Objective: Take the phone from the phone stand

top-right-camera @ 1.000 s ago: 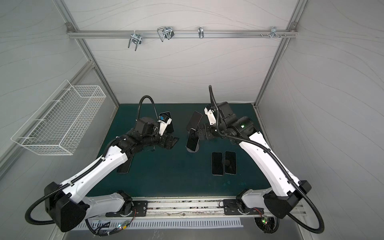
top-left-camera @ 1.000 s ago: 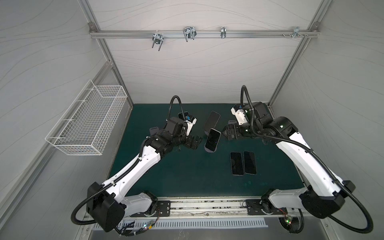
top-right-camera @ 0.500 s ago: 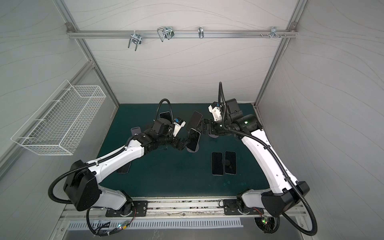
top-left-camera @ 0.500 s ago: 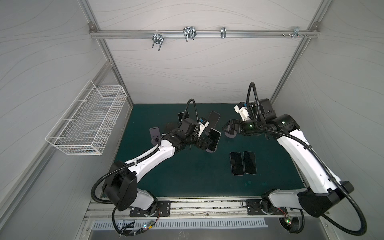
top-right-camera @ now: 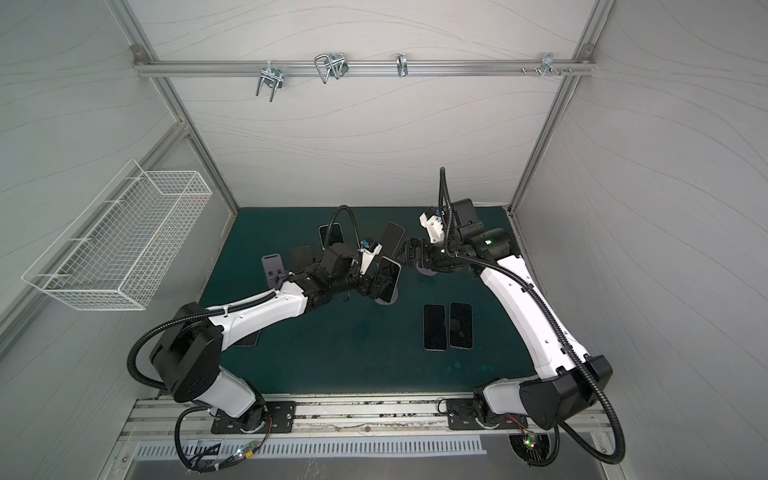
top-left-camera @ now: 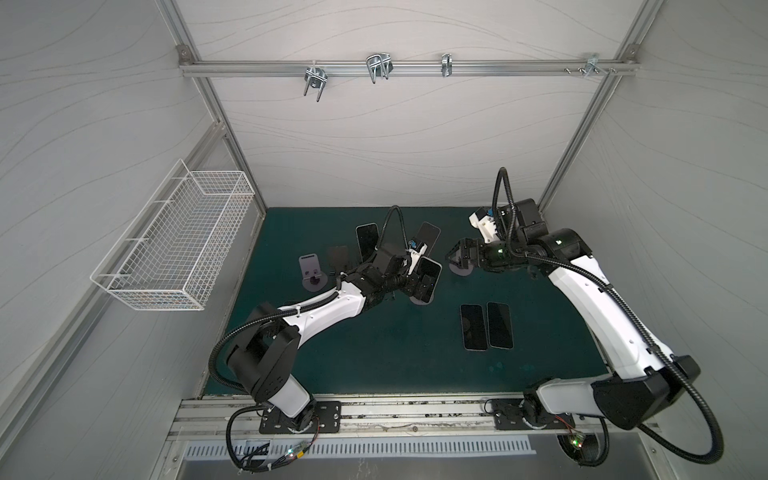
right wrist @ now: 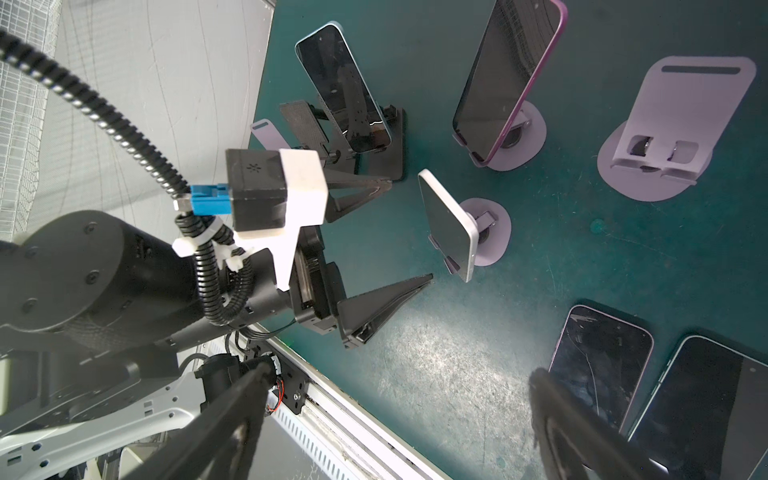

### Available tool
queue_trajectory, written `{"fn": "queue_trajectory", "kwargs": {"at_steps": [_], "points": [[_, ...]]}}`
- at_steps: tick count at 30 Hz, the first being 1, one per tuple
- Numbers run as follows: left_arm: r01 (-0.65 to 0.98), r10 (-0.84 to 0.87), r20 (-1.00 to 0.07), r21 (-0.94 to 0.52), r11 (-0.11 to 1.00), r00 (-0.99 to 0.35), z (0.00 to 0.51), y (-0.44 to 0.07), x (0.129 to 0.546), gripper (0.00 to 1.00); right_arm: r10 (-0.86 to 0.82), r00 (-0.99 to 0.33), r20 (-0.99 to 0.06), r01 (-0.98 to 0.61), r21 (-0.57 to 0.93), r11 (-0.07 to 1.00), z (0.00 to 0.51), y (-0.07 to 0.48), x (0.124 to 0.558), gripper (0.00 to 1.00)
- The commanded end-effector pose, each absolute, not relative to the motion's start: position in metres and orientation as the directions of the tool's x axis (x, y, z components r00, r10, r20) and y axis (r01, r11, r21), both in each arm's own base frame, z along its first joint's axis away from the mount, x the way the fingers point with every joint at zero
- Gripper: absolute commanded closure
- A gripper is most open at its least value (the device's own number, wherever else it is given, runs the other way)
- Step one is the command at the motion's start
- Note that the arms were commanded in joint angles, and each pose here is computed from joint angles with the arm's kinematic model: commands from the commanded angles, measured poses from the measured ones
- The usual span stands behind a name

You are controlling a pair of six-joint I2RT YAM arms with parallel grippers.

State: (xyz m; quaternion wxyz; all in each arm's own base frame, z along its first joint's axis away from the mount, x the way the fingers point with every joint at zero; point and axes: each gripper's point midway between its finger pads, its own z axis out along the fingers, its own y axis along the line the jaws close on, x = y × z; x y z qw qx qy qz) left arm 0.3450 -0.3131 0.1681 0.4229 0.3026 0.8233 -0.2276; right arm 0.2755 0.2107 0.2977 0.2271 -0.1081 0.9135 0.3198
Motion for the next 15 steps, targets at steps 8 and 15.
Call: {"fn": "queue_trajectory", "kwargs": {"at_steps": [8,15], "points": [[0.702,0.271,-0.866,-0.121,0.702,-0.42,0.168,-0.329,0.358,0.01,-0.045,-0.863,-0.503,-0.353,0.537,0.766,0.305,0.206,0.278,0.01],[0.696,0.274,-0.868,-0.108,0.71,-0.413,0.163,-0.336,0.36,0.01,-0.039,-0.879,-0.475,-0.338,0.564,0.753,0.3,0.207,0.273,0.01]]}}
